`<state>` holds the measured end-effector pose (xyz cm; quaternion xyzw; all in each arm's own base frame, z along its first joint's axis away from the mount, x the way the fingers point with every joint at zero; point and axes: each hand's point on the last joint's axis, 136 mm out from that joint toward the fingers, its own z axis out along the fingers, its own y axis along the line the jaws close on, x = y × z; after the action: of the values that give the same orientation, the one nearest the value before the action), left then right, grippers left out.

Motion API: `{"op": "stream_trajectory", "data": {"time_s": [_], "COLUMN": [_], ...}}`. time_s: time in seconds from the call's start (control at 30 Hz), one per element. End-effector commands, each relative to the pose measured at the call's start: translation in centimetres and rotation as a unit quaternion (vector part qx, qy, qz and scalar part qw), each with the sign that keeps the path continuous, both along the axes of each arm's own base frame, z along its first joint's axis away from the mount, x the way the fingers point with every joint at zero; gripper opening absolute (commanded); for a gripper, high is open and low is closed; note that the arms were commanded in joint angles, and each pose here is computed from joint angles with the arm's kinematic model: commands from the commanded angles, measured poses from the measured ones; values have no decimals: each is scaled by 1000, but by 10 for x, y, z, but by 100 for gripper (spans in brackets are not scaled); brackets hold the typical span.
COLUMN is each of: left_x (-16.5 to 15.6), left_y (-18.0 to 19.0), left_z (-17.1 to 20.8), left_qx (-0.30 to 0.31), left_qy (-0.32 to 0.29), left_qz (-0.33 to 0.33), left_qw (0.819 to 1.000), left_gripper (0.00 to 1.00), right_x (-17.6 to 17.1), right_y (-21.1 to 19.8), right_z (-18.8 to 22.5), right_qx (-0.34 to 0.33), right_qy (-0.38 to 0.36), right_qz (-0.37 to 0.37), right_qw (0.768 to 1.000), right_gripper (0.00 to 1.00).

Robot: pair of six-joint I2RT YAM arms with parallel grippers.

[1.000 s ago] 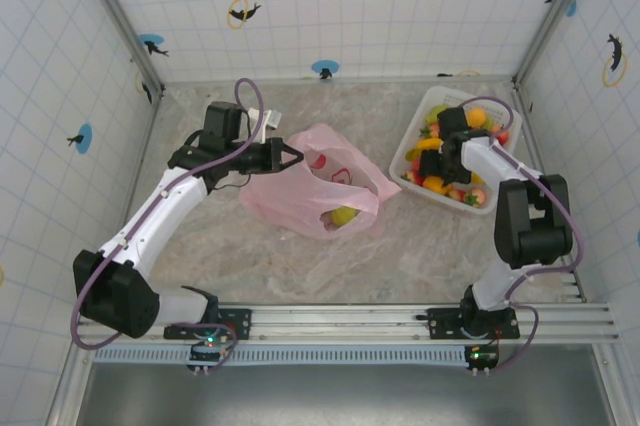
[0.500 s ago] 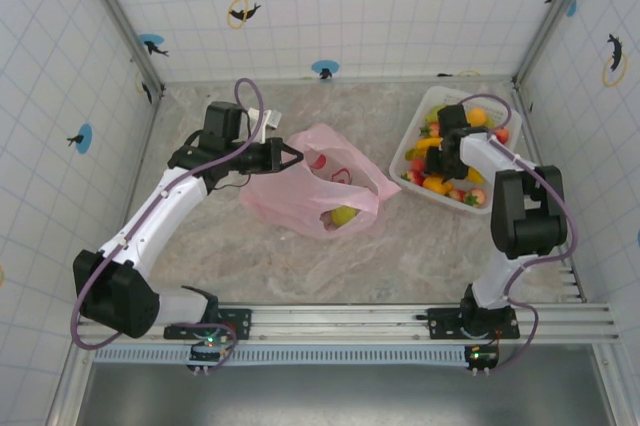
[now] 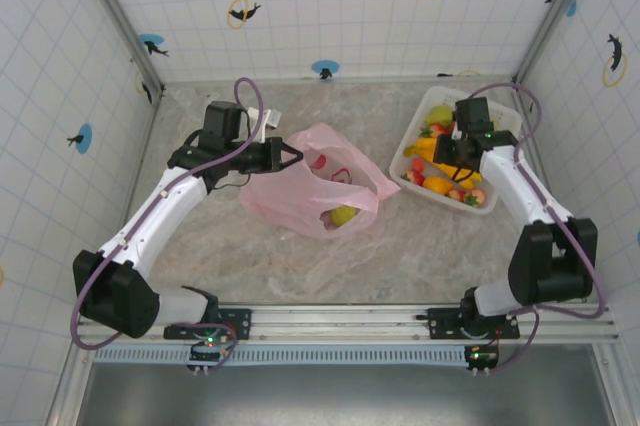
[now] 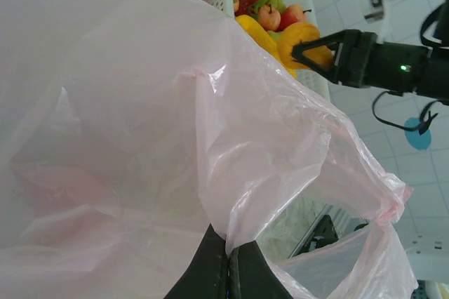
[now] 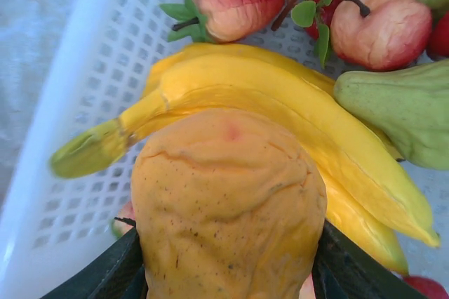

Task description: Place the fake fruits into the plastic bag and tie a complex knot

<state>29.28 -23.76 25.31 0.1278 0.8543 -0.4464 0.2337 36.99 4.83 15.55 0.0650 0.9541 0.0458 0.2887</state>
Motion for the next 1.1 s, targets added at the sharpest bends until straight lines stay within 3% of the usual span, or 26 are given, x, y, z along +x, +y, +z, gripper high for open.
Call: {"op": "stream_trajectory", "data": {"time_s": [0.0,0.23,0.53,0.83,1.07], "left_x": [2,3,4,2,-2], "left_y": [2,2,2,2,2], "left_z": [17,17,16,16,19], "left_qx": [-7,-7,-7,-9,-10], "left_qy": [-22,-23,-21,-20,-23], "left_qz": [3,3,3,2,-3], "left_qw": [1000,1000,1000,1000,1000], "left_gripper": [0,0,0,0,0], "right_x": [-26,-69,-117,-131,-113], "right_y": [8,41,140,245,265], "right_z": [26,93,175,184,147], "right_qx": [32,98,207,192,148], "right_qy": [-23,-99,-187,-183,-150], "right_qz": [19,69,204,314,307], "right_qw": [999,988,938,912,928], "right_gripper": [48,48,49,48,48]}}
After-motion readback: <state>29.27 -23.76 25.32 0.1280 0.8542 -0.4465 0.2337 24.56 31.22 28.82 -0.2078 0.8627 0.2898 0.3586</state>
